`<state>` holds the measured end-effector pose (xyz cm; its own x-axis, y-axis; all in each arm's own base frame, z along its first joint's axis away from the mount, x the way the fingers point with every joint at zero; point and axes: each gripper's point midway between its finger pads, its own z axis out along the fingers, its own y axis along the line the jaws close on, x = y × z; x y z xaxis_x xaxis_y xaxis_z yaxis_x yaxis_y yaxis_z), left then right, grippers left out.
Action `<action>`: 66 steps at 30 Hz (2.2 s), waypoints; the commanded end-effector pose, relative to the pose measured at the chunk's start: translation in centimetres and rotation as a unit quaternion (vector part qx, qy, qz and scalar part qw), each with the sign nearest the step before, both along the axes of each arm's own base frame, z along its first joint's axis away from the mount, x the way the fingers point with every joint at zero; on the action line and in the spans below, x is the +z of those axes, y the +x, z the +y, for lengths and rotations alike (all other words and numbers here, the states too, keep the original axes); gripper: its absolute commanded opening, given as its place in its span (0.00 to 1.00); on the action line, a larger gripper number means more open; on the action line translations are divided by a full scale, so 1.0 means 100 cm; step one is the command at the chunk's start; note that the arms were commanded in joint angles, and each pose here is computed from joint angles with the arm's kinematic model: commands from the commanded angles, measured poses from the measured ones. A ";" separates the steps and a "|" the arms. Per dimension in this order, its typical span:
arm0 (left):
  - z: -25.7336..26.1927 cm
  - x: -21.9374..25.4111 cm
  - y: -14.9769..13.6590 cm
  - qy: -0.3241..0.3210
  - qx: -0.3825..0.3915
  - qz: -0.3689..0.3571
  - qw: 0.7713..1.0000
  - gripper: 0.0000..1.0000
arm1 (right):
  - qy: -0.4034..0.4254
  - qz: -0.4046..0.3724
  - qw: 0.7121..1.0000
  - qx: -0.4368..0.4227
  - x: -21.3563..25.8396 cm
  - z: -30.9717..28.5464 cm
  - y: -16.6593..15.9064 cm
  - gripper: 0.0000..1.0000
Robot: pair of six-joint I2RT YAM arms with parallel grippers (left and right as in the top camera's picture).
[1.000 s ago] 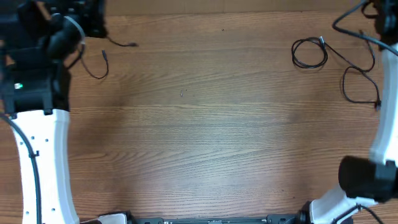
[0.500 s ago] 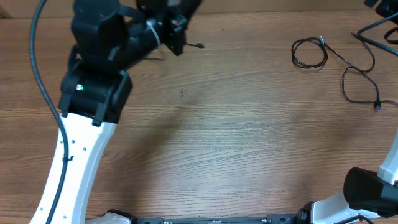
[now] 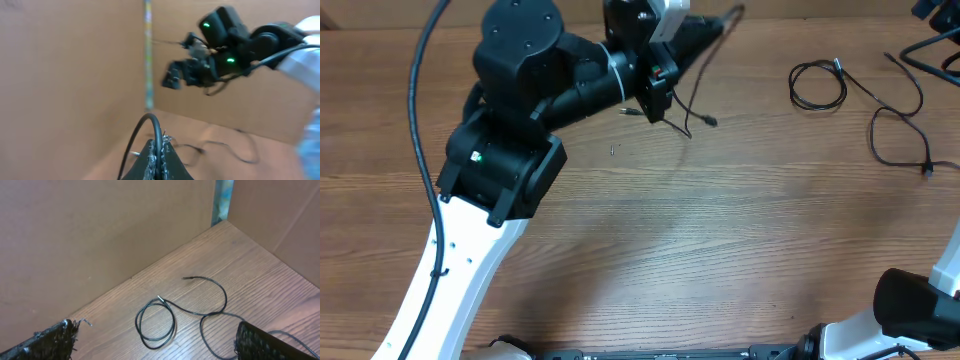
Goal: Untangle cables
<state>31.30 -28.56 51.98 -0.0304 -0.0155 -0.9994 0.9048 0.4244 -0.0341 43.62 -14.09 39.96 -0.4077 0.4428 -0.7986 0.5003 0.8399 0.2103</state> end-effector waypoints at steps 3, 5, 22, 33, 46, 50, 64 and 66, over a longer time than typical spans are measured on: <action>-0.015 0.002 -0.029 -0.039 -0.073 0.110 0.991 0.04 | -0.001 -0.012 1.000 -0.011 0.010 -0.003 -0.005 1.00; -0.014 -0.017 -0.019 -0.022 -0.047 0.147 0.988 0.04 | -0.001 -0.008 1.000 -0.010 0.009 -0.003 -0.006 1.00; -0.120 -0.077 -0.104 0.015 -0.452 0.258 0.854 0.04 | -0.010 0.010 0.999 -0.037 0.003 -0.015 -0.016 1.00; -0.083 -0.004 -0.147 -0.020 -0.440 0.136 0.887 0.04 | 0.004 0.019 0.998 -0.062 -0.002 -0.033 -0.027 1.00; -0.045 -0.213 0.059 0.180 0.158 0.309 0.920 0.04 | 0.098 0.029 0.994 0.040 -0.017 0.014 -0.022 1.00; -0.059 -0.268 0.073 0.206 0.167 0.359 0.895 0.04 | 0.153 0.053 0.983 0.088 -0.027 0.041 -0.029 1.00; -0.096 -0.376 0.049 0.252 0.093 0.499 0.824 0.12 | 0.239 0.169 0.951 0.096 -0.070 0.071 -0.074 1.00; -0.095 -0.380 0.039 0.272 0.083 0.497 0.820 0.14 | 0.239 0.171 0.951 0.095 -0.071 0.071 -0.074 1.00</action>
<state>37.27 -37.00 14.16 -0.8950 0.2621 -0.3611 0.4162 0.7820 -0.4640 36.42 -7.31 32.78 -0.7157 0.6119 -0.3368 0.4618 0.7763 0.4291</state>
